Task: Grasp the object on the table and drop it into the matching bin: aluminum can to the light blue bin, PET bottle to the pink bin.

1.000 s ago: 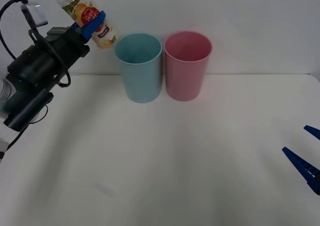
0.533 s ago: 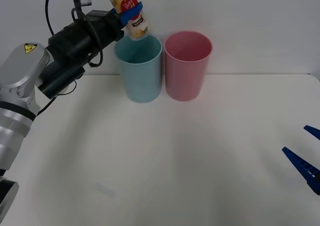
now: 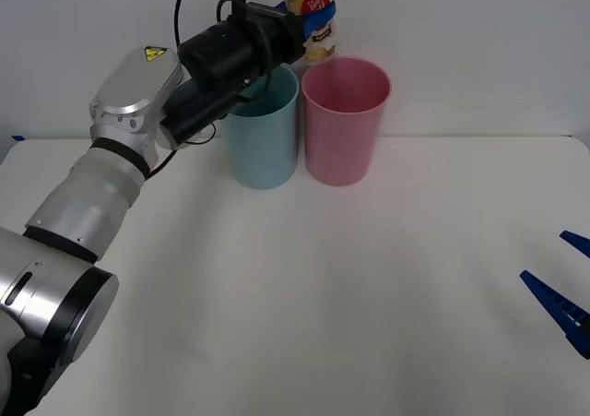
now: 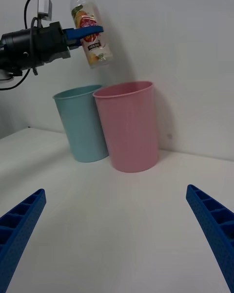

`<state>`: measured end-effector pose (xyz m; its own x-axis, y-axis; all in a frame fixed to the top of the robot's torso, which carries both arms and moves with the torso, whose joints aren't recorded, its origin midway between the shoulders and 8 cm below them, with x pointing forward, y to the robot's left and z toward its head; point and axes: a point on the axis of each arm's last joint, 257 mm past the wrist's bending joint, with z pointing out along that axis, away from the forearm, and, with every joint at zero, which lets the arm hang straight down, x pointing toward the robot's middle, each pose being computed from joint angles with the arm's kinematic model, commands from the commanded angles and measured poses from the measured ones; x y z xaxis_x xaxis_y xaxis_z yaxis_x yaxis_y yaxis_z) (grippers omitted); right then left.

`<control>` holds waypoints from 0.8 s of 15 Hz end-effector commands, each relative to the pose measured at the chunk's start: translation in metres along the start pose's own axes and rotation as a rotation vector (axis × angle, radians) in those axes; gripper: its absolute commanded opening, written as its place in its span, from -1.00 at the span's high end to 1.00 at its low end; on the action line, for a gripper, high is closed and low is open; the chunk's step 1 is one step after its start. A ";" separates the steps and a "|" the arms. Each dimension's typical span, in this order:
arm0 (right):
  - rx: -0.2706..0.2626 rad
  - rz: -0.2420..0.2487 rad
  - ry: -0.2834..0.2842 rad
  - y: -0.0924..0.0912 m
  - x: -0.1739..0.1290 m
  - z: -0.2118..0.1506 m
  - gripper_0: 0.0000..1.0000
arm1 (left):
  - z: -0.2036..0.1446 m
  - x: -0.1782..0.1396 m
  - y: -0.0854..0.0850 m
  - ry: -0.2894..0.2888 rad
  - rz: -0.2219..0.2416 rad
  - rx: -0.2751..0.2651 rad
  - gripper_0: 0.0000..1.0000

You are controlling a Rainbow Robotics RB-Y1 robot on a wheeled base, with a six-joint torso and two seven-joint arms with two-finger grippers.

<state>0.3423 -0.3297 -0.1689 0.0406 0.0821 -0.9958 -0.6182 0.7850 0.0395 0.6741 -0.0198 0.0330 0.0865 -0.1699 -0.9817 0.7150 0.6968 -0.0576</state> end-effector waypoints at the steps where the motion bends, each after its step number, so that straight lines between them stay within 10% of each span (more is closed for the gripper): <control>1: 0.000 0.000 0.000 0.000 0.000 0.000 -1.00 | 0.032 0.009 -0.015 0.033 0.043 -0.027 0.99; 9: 0.000 0.000 0.000 0.000 0.000 0.000 -1.00 | 0.048 0.015 -0.034 0.038 0.059 -0.048 0.90; 10: 0.000 0.000 0.000 0.000 0.000 0.000 -1.00 | 0.048 0.016 -0.034 0.038 0.057 -0.049 0.64; 12: 0.000 0.000 0.000 0.000 0.000 0.000 -1.00 | 0.048 0.015 -0.033 0.037 0.059 -0.049 -1.00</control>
<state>0.3423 -0.3297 -0.1689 0.0407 0.0820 -0.9958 -0.6182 0.7850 0.0394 0.6848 -0.0795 0.0286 0.0996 -0.1019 -0.9898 0.6746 0.7381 -0.0081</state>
